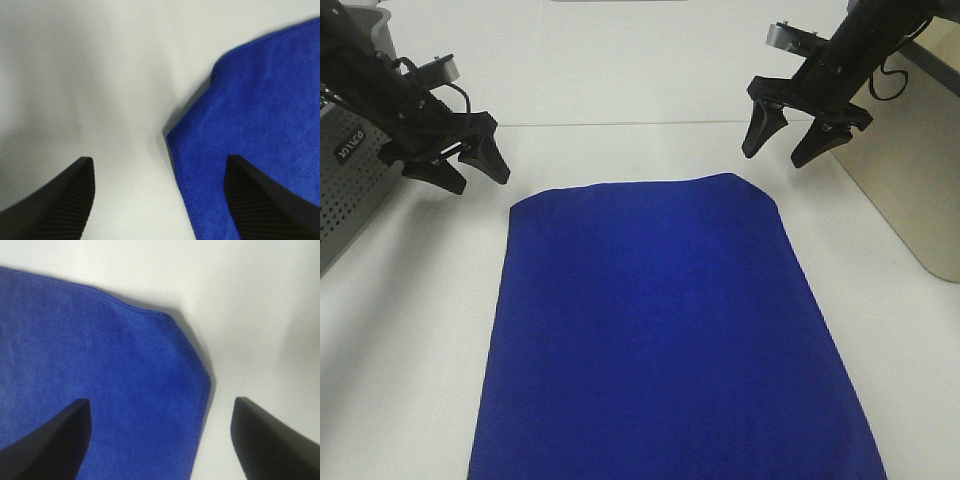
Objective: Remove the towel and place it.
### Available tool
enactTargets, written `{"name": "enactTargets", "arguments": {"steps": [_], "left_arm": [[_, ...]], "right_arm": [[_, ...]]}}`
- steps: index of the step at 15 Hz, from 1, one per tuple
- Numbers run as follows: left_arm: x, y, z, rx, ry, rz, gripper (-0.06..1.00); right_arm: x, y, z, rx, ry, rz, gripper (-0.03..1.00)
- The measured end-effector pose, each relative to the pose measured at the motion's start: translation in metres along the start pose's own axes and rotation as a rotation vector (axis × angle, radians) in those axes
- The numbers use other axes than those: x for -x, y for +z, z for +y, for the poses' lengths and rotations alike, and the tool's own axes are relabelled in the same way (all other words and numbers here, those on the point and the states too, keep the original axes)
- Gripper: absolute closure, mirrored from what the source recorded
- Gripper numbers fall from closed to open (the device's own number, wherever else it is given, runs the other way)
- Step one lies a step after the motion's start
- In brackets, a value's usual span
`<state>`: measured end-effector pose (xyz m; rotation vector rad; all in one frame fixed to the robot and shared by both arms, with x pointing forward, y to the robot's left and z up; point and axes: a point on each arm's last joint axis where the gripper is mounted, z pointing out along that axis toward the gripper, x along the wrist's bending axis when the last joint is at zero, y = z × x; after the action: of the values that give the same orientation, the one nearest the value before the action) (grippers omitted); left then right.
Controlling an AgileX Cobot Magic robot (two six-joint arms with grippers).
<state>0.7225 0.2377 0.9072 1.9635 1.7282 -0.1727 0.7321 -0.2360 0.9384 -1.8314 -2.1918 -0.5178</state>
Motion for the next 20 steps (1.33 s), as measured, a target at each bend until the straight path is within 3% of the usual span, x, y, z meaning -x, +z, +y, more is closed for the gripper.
{"name": "enactTargets", "arguments": {"steps": [8, 13, 20], "left_arm": [[0.014, 0.024, 0.005, -0.004, 0.016, -0.035, 0.26], [0.022, 0.028, 0.006, 0.003, 0.035, -0.033, 0.26], [0.016, 0.045, 0.0, -0.04, 0.027, 0.006, 0.26]], "right_arm": [[0.02, 0.028, -0.002, -0.066, 0.01, -0.051, 0.21], [0.025, 0.033, 0.001, -0.034, 0.011, -0.078, 0.21], [0.031, 0.048, 0.002, -0.04, 0.02, -0.077, 0.21]]}}
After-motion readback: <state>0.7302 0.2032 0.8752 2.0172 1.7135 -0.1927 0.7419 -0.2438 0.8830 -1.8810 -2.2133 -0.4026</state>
